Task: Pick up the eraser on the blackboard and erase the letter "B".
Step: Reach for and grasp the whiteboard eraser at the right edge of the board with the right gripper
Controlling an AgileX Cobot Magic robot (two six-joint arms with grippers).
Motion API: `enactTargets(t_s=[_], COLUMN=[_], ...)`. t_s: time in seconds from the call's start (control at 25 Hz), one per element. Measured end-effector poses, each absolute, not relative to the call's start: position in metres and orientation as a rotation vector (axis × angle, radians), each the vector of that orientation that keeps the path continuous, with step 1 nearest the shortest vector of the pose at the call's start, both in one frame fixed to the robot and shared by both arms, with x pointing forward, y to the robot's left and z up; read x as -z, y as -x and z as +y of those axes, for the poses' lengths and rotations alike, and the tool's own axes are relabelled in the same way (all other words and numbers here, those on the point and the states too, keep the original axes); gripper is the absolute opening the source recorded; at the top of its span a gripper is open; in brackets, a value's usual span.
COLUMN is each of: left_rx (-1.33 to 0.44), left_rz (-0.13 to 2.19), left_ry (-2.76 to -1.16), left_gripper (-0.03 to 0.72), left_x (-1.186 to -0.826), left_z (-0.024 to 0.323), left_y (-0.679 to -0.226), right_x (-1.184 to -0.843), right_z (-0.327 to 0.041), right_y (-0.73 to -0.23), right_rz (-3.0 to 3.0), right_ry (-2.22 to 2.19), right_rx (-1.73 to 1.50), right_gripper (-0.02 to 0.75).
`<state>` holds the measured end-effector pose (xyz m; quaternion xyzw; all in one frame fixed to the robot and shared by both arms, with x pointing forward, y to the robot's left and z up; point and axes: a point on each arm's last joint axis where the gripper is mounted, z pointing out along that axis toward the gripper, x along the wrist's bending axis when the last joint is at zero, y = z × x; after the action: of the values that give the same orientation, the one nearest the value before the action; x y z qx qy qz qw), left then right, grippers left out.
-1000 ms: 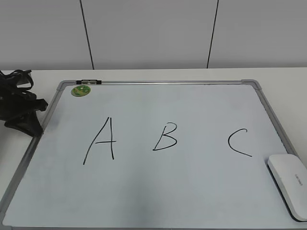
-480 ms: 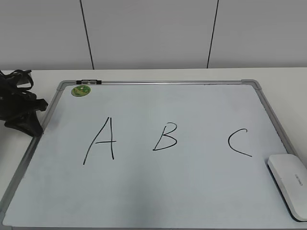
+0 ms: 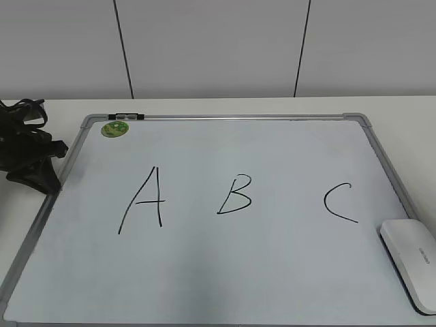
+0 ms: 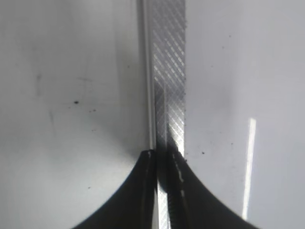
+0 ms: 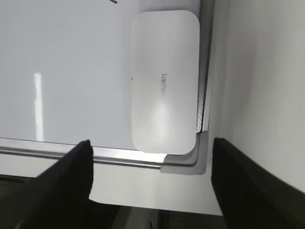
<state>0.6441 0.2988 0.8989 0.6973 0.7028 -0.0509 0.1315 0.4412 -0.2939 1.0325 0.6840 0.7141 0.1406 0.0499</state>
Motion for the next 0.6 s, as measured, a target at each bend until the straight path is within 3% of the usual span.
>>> enactTargets(t_s=[0.44, 0.6], left_rx=[0.149, 0.149], left_rz=[2.040, 2.040], left_ry=[-2.022, -2.022], left_gripper=[0.031, 0.031], left_x=[-0.899, -0.899], left_z=[0.299, 0.299], left_y=[-0.644, -0.644], right_x=[-0.995, -0.977], right_z=[-0.283, -0.279], right_y=[-0.470, -0.479], right_rz=[2.267, 2.316], right_ry=[-2.047, -2.053], right_rx=[-0.267, -0.200], right_gripper=[0.573, 0.614])
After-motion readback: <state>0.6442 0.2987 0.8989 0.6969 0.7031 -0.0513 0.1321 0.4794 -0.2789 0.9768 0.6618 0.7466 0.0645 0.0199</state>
